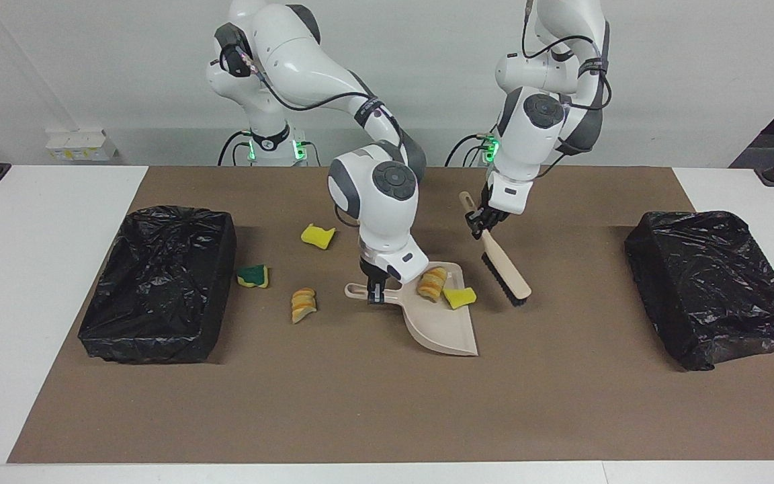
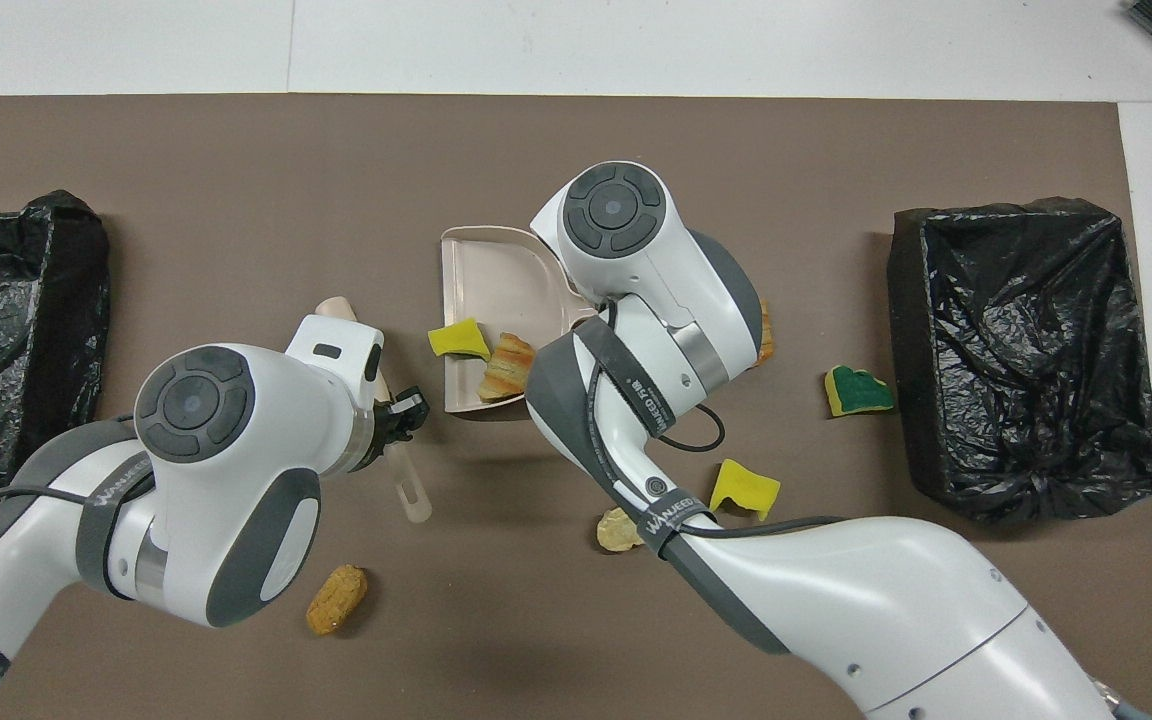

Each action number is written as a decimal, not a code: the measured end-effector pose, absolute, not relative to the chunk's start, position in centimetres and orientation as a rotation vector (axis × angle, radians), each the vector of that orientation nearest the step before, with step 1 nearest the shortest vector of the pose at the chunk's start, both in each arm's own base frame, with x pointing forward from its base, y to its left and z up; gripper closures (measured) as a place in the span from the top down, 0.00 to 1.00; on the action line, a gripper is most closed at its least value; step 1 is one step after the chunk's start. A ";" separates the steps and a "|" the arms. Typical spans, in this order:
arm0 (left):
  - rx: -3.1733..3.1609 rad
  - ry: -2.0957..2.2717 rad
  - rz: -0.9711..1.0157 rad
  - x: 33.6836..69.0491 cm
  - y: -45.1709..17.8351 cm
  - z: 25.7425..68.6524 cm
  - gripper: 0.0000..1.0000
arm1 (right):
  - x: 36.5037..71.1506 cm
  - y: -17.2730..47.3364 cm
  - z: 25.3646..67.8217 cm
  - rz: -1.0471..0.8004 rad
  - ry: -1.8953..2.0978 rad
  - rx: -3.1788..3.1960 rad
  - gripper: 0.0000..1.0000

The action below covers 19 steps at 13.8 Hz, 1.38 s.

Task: Sweep and dump trash in bin
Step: 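Sweep bread and sponge pieces into the dustpan with the left gripper's brush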

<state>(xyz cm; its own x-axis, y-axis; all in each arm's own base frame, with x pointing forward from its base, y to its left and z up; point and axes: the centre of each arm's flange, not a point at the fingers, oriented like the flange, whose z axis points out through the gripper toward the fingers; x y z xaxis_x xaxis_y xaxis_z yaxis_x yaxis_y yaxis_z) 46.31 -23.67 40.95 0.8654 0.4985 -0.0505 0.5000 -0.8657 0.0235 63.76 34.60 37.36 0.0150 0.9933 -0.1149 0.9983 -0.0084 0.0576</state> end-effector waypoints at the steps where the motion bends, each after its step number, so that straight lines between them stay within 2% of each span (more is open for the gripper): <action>1: 3.022 0.887 -0.089 45.7 -23.6 40.9 0.26 | 63.7 34.6 37.4 -0.060 2.128 2.151 0.32; 5: 3.082 1.196 -0.278 42.6 -23.4 40.8 0.26 | 63.2 34.4 37.4 -0.069 2.234 2.101 0.32; 8: 3.032 1.542 -0.332 40.6 -23.4 41.2 0.26 | 63.3 33.4 37.8 -0.057 2.337 2.047 0.32; 11: 3.004 1.694 -0.425 38.2 -22.9 40.8 0.26 | 62.8 32.9 38.1 -0.066 2.414 1.978 0.32; 16: 3.031 1.660 -0.519 29.8 -24.4 38.7 0.26 | 59.4 33.7 36.7 -0.117 2.474 1.924 0.32; 19: 3.031 1.566 -0.484 25.5 -25.7 36.9 0.26 | 58.0 34.3 36.5 -0.109 2.511 1.871 0.32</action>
<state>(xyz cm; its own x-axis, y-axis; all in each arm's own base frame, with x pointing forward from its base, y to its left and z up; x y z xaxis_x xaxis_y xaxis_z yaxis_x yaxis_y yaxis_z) 25.48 -25.65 36.90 0.5578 0.8233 -0.1053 0.7392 -0.5504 -0.3881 57.96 34.31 36.47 -0.2868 0.9568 -0.0475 0.9574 0.2844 -0.0509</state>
